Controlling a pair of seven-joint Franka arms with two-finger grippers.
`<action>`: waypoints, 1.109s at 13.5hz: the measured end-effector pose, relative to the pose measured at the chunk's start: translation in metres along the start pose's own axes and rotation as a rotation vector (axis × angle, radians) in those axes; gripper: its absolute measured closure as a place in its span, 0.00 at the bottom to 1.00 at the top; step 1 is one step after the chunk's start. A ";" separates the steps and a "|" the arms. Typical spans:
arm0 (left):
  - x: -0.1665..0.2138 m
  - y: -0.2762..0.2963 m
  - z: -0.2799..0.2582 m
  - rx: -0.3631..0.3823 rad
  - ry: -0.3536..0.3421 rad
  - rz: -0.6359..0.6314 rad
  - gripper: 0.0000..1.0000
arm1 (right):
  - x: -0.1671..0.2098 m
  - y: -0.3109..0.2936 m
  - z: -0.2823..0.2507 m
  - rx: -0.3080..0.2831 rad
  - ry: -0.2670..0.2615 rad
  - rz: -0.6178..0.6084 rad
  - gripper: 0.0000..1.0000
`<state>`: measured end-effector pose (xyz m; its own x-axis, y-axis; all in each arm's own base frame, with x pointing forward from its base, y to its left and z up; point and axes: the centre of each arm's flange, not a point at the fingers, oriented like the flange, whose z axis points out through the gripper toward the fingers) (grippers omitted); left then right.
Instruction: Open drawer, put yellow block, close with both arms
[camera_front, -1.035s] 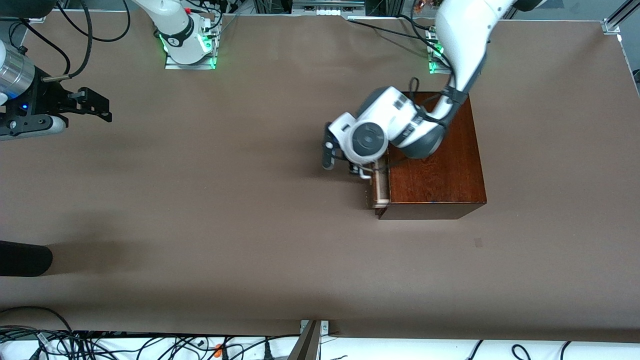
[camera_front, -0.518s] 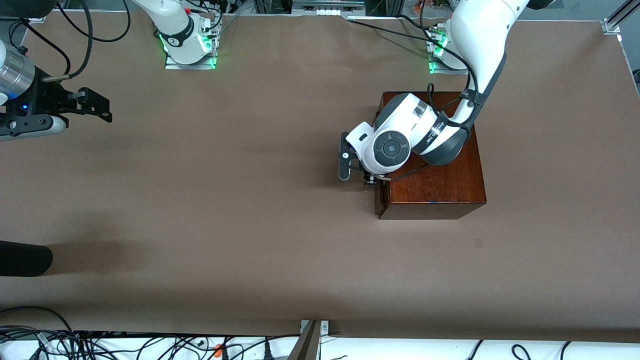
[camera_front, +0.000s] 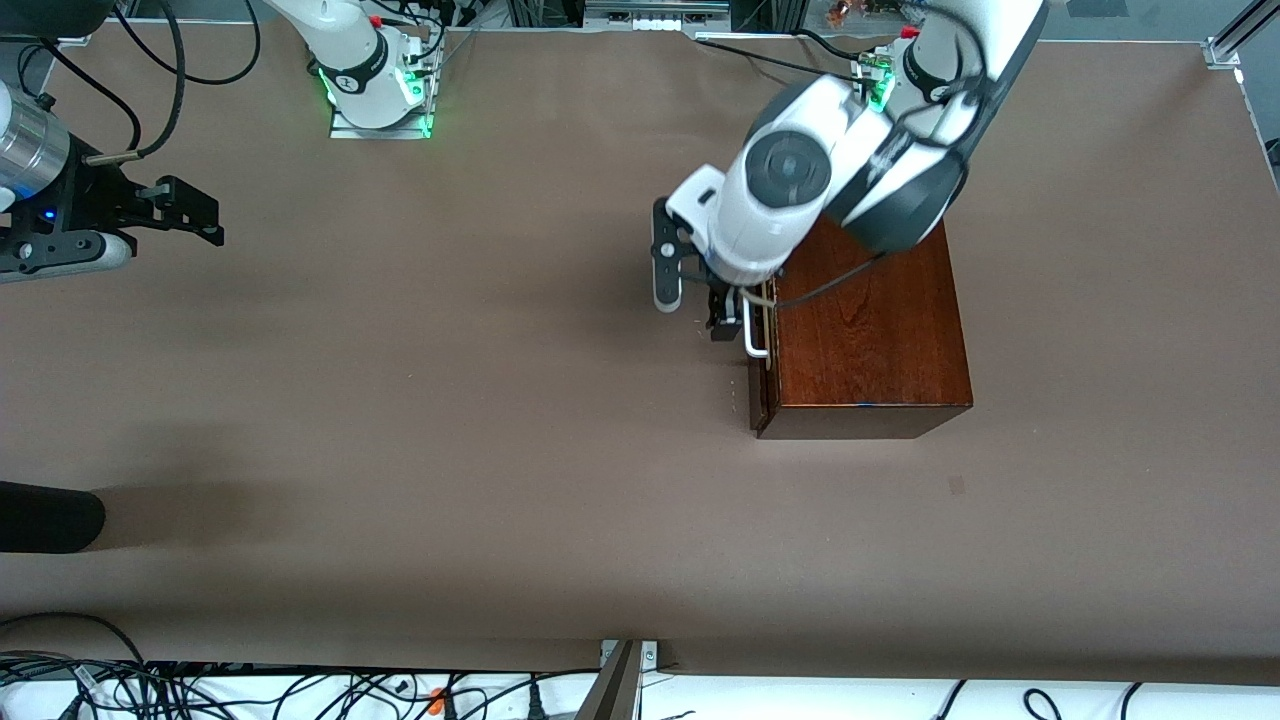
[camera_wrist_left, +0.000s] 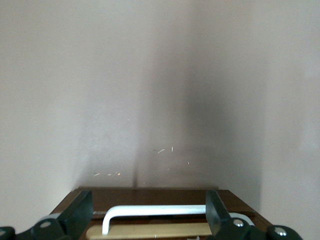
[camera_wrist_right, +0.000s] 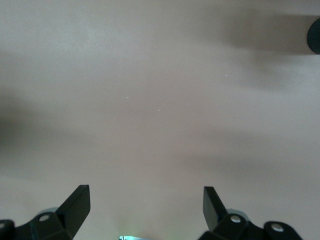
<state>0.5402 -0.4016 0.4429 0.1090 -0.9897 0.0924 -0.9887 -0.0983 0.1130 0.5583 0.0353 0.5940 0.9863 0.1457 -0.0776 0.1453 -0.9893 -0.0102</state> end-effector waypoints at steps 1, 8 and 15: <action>-0.006 -0.002 -0.012 0.014 0.004 -0.030 0.00 | 0.000 0.000 0.000 0.000 0.000 0.000 0.00; -0.161 -0.087 -0.060 -0.027 -0.058 -0.341 0.00 | 0.001 0.000 0.002 0.000 -0.003 0.001 0.00; -0.275 -0.074 -0.122 0.068 -0.078 -0.648 0.00 | 0.001 0.001 0.002 0.000 -0.003 0.002 0.00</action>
<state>0.5959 -0.1099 0.5297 0.6797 -0.7321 -0.0452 -0.7298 -0.6811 0.0587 0.5592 0.0344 0.5923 0.9863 0.1438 -0.0805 0.1435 -0.9896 -0.0103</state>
